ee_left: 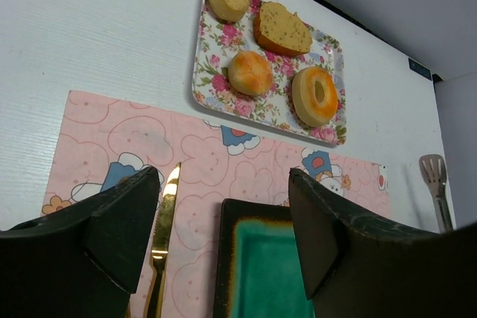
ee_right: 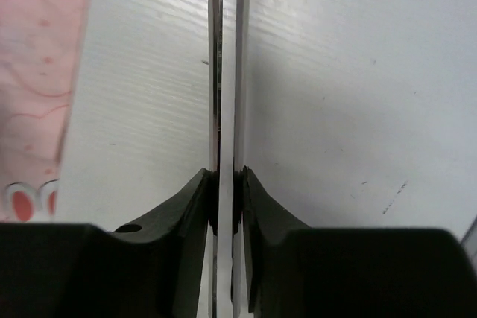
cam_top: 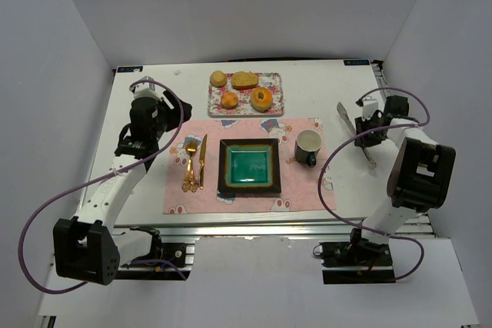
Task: Place the bread
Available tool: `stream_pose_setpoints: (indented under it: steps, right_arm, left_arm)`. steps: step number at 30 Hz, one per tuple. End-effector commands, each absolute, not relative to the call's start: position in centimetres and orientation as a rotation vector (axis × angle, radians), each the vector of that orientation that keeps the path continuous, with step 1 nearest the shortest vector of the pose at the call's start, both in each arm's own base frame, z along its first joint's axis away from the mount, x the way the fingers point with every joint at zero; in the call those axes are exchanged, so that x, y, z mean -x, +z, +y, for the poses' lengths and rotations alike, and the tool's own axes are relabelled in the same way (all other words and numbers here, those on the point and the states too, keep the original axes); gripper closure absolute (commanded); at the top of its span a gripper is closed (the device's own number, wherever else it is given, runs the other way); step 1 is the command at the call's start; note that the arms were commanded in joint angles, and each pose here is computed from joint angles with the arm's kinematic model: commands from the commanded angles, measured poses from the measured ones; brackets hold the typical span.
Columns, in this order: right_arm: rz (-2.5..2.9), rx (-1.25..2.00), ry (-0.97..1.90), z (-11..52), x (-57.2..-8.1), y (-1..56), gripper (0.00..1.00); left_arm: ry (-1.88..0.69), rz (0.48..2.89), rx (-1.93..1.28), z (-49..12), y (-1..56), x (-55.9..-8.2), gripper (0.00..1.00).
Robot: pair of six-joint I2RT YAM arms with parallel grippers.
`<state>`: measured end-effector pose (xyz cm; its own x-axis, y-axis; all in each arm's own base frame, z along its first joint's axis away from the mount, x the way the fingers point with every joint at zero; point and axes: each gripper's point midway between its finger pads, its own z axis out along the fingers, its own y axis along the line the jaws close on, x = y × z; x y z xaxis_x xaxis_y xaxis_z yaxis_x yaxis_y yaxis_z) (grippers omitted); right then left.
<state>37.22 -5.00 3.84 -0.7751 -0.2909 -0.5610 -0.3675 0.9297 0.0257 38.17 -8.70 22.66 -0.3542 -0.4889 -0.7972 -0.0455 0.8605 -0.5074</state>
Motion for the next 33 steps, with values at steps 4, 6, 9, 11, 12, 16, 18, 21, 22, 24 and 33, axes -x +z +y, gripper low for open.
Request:
stream_pose_setpoints:
  steps: [4,6,9,11,12,16,18,21,22,24,33]
  right_arm:
    - [2.232,0.605,0.281,-2.2,-40.9,14.3,0.66]
    - [2.212,0.622,0.323,-0.9,-41.0,15.3,0.63]
    - [2.162,0.656,0.345,0.9,-41.7,17.3,0.59]
    - [2.131,0.677,0.349,1.8,-42.1,18.5,0.57]
    - [2.12,0.677,0.359,2.2,-42.3,19.0,0.57]
    - [2.064,0.726,0.386,4.7,-42.8,21.0,0.58]
    - [2.039,0.753,0.383,5.6,-43.1,21.9,0.6]
    - [2.01,0.834,0.396,8.0,-43.0,22.4,0.61]
    - [2.011,0.857,0.4,8.5,-43.0,22.2,0.62]
    - [1.983,0.935,0.43,11.5,-42.5,22.3,0.62]
    - [2.027,0.924,0.508,16.4,-45.1,21.2,0.63]
  left_arm:
    - [-0.508,1.798,0.409,-8.5,25.5,-38.0,0.2]
    - [-0.514,1.795,0.409,-8.6,25.7,-38.0,0.2]
    - [-0.519,1.791,0.41,-8.6,25.8,-38.0,0.2]
    - [-0.52,1.787,0.411,-8.6,26.0,-38.0,0.2]
    - [-0.52,1.787,0.411,-8.6,26.0,-37.9,0.2]
    - [-0.52,1.778,0.416,-8.4,26.2,-37.7,0.2]
    - [-0.518,1.776,0.418,-8.4,26.3,-37.6,0.2]
    - [-0.519,1.773,0.424,-8.3,26.3,-37.4,0.2]
    - [-0.519,1.773,0.424,-8.3,26.3,-37.4,0.2]
    - [-0.521,1.77,0.424,-8.3,26.4,-37.2,0.2]
    - [-0.518,1.766,0.431,-8.1,26.5,-36.6,0.2]
